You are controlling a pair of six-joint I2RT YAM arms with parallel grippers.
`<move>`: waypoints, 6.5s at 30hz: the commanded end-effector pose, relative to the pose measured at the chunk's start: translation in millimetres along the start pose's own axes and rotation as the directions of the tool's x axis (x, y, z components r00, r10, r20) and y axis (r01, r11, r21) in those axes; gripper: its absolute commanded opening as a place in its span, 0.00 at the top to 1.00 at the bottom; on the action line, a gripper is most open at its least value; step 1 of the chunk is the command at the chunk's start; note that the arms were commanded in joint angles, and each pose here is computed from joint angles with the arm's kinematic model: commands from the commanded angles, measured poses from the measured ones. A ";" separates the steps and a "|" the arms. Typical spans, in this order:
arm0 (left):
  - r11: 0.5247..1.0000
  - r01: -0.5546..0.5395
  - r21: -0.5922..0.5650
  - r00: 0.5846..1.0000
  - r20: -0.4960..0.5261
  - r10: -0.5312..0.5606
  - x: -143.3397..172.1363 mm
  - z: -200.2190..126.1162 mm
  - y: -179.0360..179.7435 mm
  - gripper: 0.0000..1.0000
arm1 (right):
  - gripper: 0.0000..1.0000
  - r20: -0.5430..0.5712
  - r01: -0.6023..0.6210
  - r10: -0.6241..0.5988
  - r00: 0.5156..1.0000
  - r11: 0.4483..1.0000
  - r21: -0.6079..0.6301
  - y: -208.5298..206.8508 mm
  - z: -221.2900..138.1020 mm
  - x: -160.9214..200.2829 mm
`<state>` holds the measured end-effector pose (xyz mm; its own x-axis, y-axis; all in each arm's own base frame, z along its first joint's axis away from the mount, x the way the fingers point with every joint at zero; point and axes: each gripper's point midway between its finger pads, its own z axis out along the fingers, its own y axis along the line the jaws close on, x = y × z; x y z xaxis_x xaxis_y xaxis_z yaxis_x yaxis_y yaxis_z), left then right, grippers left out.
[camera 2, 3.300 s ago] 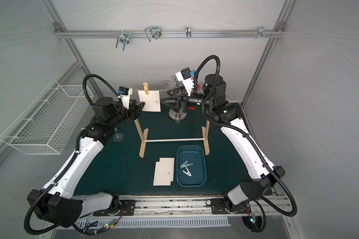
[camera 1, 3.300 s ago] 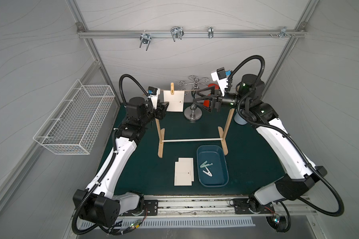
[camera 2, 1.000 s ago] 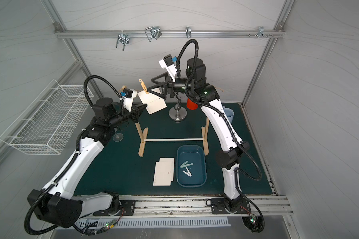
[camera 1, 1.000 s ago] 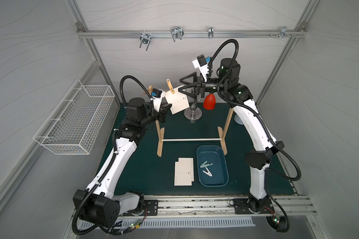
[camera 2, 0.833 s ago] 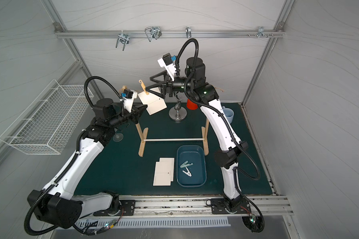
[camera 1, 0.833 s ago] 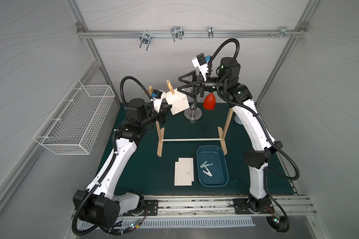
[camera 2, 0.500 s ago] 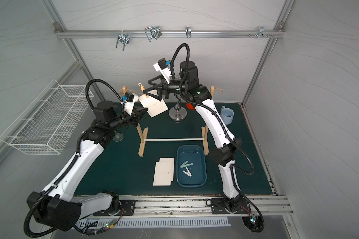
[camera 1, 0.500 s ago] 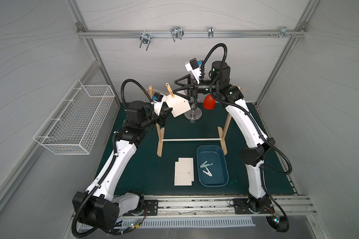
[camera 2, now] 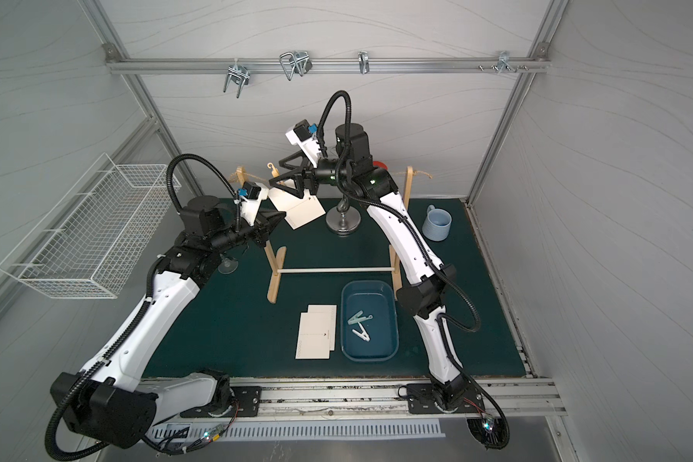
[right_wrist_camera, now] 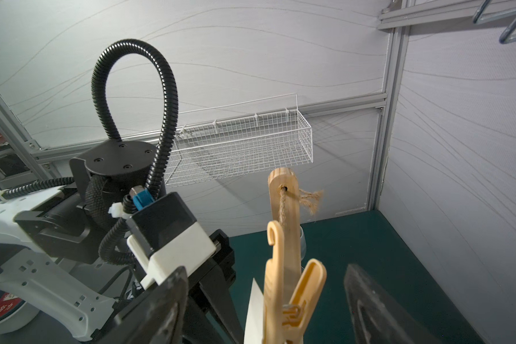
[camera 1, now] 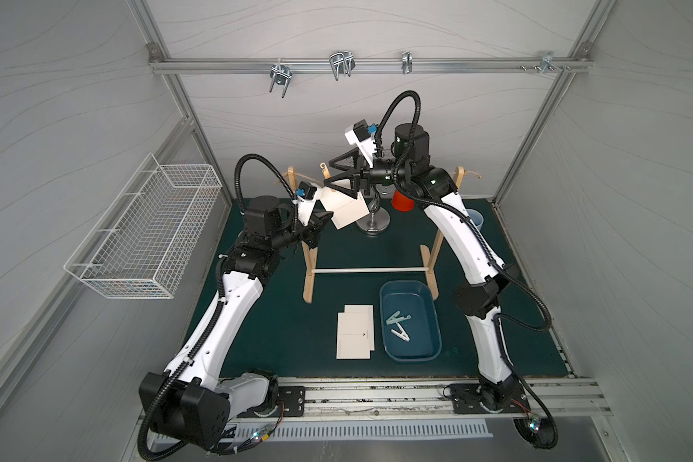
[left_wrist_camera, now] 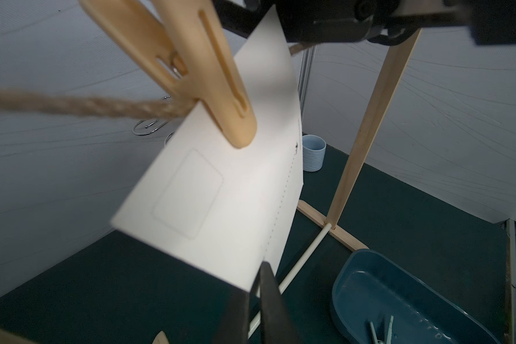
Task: Remove the postcards from the strings
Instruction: Remove the clamp from the clothesline.
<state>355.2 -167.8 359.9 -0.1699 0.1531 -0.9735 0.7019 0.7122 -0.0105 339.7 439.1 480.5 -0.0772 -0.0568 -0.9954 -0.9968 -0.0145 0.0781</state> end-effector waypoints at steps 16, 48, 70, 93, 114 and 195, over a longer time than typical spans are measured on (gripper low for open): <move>0.997 -0.075 0.019 0.997 0.025 0.074 -17.5 -14.4 -8.9 0.93 | 0.39 -0.037 0.029 -0.030 0.999 0.999 -0.019 5.0 5.8 12.2; 0.981 -0.177 -0.075 0.983 -0.057 0.173 -7.5 -14.8 9.4 0.96 | 0.36 -0.121 0.089 -0.086 0.989 0.996 0.020 8.6 8.2 30.5; 0.977 -0.197 -0.078 0.978 -0.085 0.190 -2.0 -15.7 11.9 0.98 | 0.51 -0.078 0.106 -0.109 0.991 0.994 -0.034 22.5 5.6 16.8; 0.978 -0.195 -0.072 0.978 -0.093 0.188 0.1 -15.8 11.8 0.99 | 0.53 -0.036 0.081 -0.084 0.996 0.994 -0.067 27.7 -2.5 3.5; 0.978 -0.197 -0.069 0.977 -0.096 0.190 1.0 -16.0 11.3 1.00 | 0.75 -0.031 0.079 -0.081 0.996 0.995 -0.069 26.0 -3.1 3.3; 0.996 0.053 -0.068 0.996 -0.065 -0.058 17.3 -44.8 -14.2 1.00 | 1.00 0.108 0.234 -0.271 0.957 0.935 0.267 93.6 -97.8 -65.8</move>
<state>320.3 -145.4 349.0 -0.2189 0.2169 -0.9513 0.6532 0.7568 0.0222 276.3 366.9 541.7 0.1306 0.0377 -0.9907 -0.9721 0.2011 -0.1205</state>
